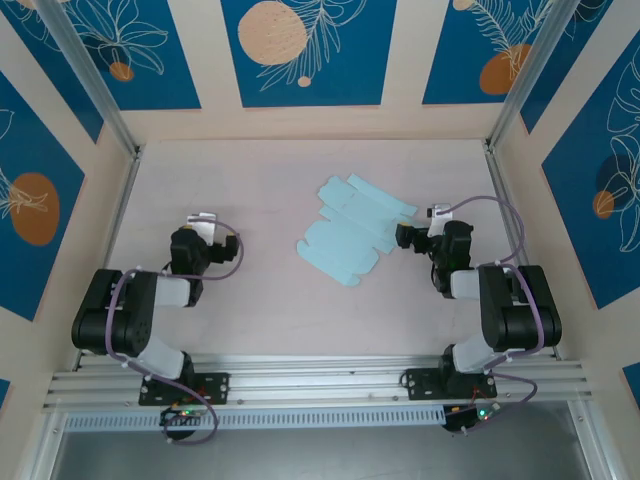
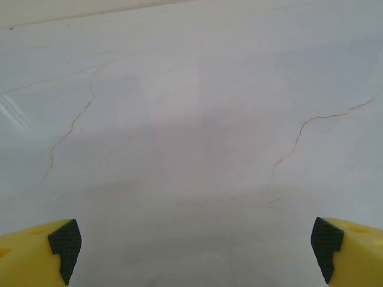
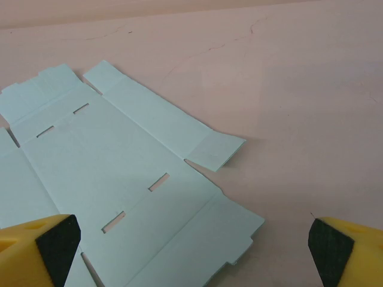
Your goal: Fold the paper box
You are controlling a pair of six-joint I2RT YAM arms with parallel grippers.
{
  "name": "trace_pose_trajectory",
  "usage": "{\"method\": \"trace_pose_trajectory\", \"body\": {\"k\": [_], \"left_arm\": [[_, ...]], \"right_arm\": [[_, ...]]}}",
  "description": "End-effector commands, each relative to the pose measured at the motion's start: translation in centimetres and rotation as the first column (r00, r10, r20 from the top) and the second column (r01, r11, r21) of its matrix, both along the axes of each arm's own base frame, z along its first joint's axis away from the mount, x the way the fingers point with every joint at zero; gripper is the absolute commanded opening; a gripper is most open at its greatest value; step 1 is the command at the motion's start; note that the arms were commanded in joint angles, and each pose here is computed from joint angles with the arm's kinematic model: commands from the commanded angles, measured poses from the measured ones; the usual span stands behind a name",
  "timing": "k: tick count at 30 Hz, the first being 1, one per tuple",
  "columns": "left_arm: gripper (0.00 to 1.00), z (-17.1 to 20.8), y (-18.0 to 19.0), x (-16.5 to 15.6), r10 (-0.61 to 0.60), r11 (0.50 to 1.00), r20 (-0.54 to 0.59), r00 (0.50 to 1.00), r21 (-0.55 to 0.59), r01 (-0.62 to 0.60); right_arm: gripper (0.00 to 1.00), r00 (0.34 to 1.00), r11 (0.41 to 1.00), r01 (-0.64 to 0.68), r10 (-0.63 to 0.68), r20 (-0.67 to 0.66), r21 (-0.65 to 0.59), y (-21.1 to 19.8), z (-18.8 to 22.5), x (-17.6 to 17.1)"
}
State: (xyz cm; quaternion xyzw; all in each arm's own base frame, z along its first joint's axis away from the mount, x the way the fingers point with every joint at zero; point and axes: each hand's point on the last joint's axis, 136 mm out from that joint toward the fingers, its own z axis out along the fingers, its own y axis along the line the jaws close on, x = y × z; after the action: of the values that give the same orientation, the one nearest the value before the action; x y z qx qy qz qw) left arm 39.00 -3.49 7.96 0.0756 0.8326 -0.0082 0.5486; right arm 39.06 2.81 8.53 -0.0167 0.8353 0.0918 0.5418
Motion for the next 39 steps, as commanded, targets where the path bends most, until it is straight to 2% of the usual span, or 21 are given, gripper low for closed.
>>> {"method": "trace_pose_trajectory", "body": {"k": [1,34,39], "left_arm": [[1.0,0.84,0.06,0.26,-0.008,1.0,0.035,0.999,0.001,0.008],[1.0,0.82,0.15,0.36,-0.008,1.0,0.029,1.0,-0.01,0.009],[1.0,0.81,0.75,0.49,0.027,1.0,0.024,0.999,-0.011,-0.027]], "right_arm": [[1.0,1.0,1.0,0.008,-0.008,0.024,0.004,0.04,0.81,0.6],[1.0,1.0,1.0,0.005,-0.005,0.024,0.006,0.1,0.81,0.56],[1.0,1.0,1.0,0.005,-0.005,0.026,0.006,0.07,0.84,0.5]]}}
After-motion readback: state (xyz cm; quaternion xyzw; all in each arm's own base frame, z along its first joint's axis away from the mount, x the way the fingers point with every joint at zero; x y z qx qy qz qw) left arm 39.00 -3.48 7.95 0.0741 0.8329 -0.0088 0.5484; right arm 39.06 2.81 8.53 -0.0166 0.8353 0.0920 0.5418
